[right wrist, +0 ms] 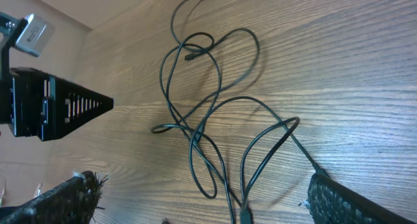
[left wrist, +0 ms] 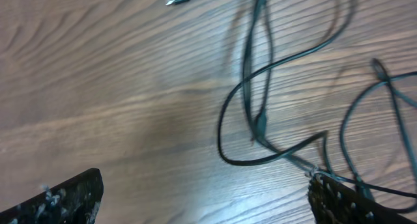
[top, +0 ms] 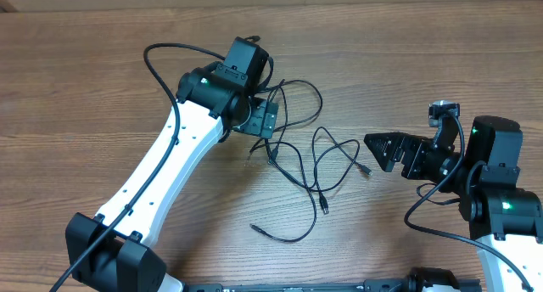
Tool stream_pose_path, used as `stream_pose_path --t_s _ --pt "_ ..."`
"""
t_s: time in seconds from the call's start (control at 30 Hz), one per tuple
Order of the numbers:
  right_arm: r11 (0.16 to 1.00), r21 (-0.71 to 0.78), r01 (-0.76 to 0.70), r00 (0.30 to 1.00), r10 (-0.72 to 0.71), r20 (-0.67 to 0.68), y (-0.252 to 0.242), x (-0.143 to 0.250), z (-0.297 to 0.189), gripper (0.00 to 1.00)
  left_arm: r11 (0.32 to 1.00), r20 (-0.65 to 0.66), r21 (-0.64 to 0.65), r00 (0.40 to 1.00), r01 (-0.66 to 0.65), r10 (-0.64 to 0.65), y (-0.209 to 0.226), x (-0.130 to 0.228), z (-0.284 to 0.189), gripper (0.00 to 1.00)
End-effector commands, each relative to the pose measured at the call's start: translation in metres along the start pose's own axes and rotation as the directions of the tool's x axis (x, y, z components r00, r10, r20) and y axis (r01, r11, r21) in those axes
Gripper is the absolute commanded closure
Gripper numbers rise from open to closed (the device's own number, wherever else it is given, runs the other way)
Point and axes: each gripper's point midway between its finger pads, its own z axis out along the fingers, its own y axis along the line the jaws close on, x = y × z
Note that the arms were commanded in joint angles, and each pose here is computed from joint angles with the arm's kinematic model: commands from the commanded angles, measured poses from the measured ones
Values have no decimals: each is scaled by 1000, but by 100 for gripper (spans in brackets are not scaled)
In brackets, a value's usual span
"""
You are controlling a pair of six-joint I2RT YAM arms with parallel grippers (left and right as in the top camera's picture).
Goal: Untangle cables
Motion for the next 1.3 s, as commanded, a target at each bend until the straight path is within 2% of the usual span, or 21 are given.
stream_pose_path --t_s 0.0,0.27,0.57,0.73,0.9,1.2,1.27 --pt "1000 -1 17 1000 -17 26 6 -10 -6 0 991 15 -61 993 120 -119 18 -4 -4 0" --pt "1000 0 14 1000 -14 22 6 -9 -6 0 957 16 -80 960 279 -279 43 -5 -2 0" --pt "1000 1 7 1000 -7 15 1 -13 1 0 927 23 -91 932 363 -362 78 -9 -1 1" --pt "999 16 -44 998 44 -55 -11 -5 15 0 985 6 63 987 161 -161 63 -17 0 0" --pt "1000 5 -13 995 14 -95 -12 1 23 0 997 22 68 999 35 -36 62 -20 2 0" --pt "988 -85 129 985 -138 -106 20 5 37 0 997 -9 57 998 55 -55 72 -25 29 1" --pt "980 -113 163 980 -175 -99 30 4 41 0 997 -21 55 998 60 -59 74 -25 38 8"
